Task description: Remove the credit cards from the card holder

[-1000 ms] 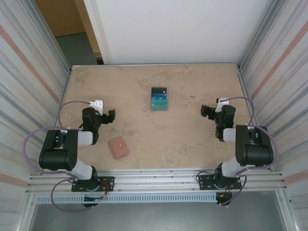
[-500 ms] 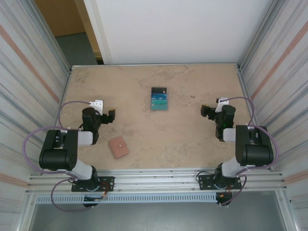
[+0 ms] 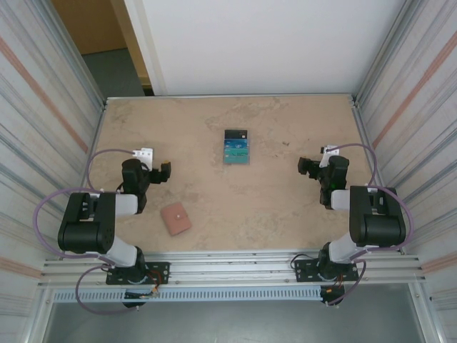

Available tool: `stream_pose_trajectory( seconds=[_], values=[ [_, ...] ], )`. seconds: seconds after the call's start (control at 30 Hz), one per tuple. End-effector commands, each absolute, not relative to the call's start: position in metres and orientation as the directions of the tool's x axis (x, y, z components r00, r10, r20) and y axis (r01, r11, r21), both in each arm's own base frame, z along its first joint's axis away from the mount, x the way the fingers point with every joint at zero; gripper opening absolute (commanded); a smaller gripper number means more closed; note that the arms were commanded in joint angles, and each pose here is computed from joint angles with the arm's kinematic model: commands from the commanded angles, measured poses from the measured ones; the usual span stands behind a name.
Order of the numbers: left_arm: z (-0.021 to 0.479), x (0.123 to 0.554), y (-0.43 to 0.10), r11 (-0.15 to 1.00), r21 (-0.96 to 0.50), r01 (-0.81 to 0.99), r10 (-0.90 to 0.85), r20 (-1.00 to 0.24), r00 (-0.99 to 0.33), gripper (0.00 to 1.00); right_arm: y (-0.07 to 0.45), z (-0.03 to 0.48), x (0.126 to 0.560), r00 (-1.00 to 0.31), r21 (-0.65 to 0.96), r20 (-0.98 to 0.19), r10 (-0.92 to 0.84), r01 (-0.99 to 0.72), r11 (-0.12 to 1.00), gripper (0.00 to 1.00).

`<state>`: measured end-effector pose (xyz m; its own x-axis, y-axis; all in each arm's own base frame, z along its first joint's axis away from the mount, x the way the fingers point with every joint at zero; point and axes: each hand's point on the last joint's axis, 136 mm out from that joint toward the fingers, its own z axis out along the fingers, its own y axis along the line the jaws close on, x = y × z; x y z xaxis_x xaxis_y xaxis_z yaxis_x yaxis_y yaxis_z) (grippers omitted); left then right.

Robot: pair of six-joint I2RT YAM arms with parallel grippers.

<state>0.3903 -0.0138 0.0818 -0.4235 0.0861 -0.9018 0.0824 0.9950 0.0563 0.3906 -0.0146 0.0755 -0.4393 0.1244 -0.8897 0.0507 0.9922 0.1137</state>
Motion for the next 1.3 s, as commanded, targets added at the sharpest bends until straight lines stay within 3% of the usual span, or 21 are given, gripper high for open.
stream_pose_trajectory(
  seconds=[0.0, 0.3, 0.53, 0.9, 1.27],
  values=[
    [0.107, 0.397, -0.007, 0.998, 0.058, 0.037, 0.068, -0.912, -0.406, 0.99, -0.021, 0.097, 0.395, -0.413, 0.105, -0.901, 0.132, 0.088, 0.991, 0.99],
    [0.141, 0.363, 0.008, 0.989, -0.039, -0.142, -0.103, -0.873, -0.476, 0.99, -0.037, 0.124, 0.383, -0.396, 0.129, -0.896, 0.203, 0.204, 0.97, 0.99],
    [0.155, 0.315, -0.018, 0.973, -0.086, -0.215, -0.191, -0.826, -0.53, 0.99, -0.038, 0.131, 0.38, -0.428, 0.164, -0.868, 0.253, 0.233, 0.959, 0.99],
    [0.119, 0.241, -0.073, 0.97, -0.093, -0.225, -0.224, -0.704, -0.674, 0.99, -0.009, 0.14, 0.383, -0.505, 0.177, -0.831, 0.234, 0.158, 0.971, 0.99],
    [0.077, 0.193, -0.085, 0.962, 0.01, -0.273, -0.225, -0.536, -0.814, 0.99, 0.0, 0.145, 0.381, -0.5, 0.118, -0.847, 0.182, 0.157, 0.98, 0.99]
  ],
)
